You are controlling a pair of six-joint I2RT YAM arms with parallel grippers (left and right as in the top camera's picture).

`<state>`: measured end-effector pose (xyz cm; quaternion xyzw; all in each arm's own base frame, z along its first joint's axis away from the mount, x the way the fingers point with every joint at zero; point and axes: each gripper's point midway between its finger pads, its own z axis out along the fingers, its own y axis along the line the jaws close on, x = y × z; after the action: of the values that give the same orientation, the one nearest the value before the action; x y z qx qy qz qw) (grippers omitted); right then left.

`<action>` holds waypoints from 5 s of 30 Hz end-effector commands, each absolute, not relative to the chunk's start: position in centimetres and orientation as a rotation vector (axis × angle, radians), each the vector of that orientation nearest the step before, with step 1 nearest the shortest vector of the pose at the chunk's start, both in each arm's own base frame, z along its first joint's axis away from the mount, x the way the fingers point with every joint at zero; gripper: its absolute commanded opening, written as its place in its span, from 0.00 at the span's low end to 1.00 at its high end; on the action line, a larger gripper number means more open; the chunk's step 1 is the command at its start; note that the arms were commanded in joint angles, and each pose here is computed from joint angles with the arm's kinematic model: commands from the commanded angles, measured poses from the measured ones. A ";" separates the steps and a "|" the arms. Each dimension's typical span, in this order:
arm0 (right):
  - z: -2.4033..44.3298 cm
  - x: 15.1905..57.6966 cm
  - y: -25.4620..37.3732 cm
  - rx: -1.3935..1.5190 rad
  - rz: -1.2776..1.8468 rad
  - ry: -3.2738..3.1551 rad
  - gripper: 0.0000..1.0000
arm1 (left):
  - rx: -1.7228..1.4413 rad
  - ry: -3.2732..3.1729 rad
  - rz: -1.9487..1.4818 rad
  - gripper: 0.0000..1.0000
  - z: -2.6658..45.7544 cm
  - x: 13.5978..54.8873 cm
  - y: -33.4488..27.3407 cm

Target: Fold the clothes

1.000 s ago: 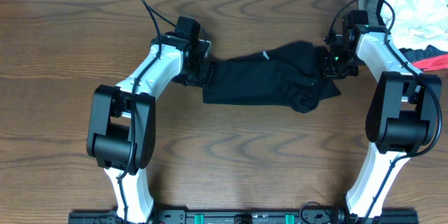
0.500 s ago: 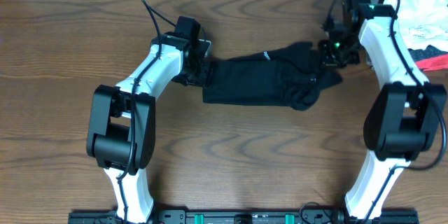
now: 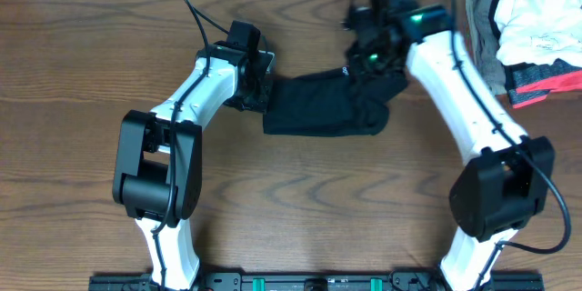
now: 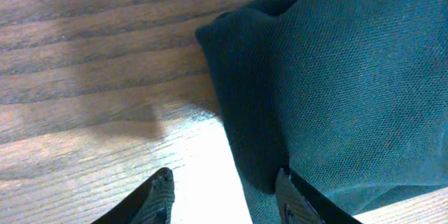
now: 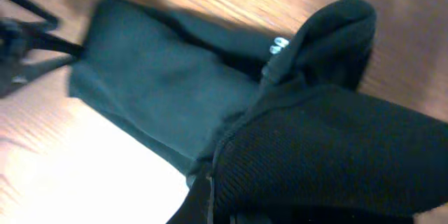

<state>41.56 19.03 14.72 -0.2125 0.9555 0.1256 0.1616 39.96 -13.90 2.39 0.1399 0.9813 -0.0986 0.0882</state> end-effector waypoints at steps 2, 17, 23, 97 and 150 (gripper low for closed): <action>16.2 40.8 23.5 -0.685 0.420 2.645 0.02 | 0.424 2.909 -0.277 0.49 2.7 40.3 -13.8; 17.8 40.4 30.4 -0.757 0.512 2.484 0.01 | 0.217 2.908 -0.319 0.99 3.6 41.2 -12.7; 18.1 40.2 31.2 -0.771 0.557 2.463 0.01 | 0.074 2.872 -0.370 0.98 6.3 41.6 -10.7; 0.1 38.9 37.3 -0.179 0.937 2.765 0.01 | -0.457 2.708 -0.319 0.98 11.5 42.4 3.1; -2.2 46.9 26.4 -0.637 0.751 2.662 0.01 | -0.057 2.727 -0.255 0.98 11.4 42.9 -0.8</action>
<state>47.90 27.47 1.45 -0.2176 0.9137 0.2907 0.1825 42.69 -0.95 10.84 -0.0283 0.9763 -0.0962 0.1918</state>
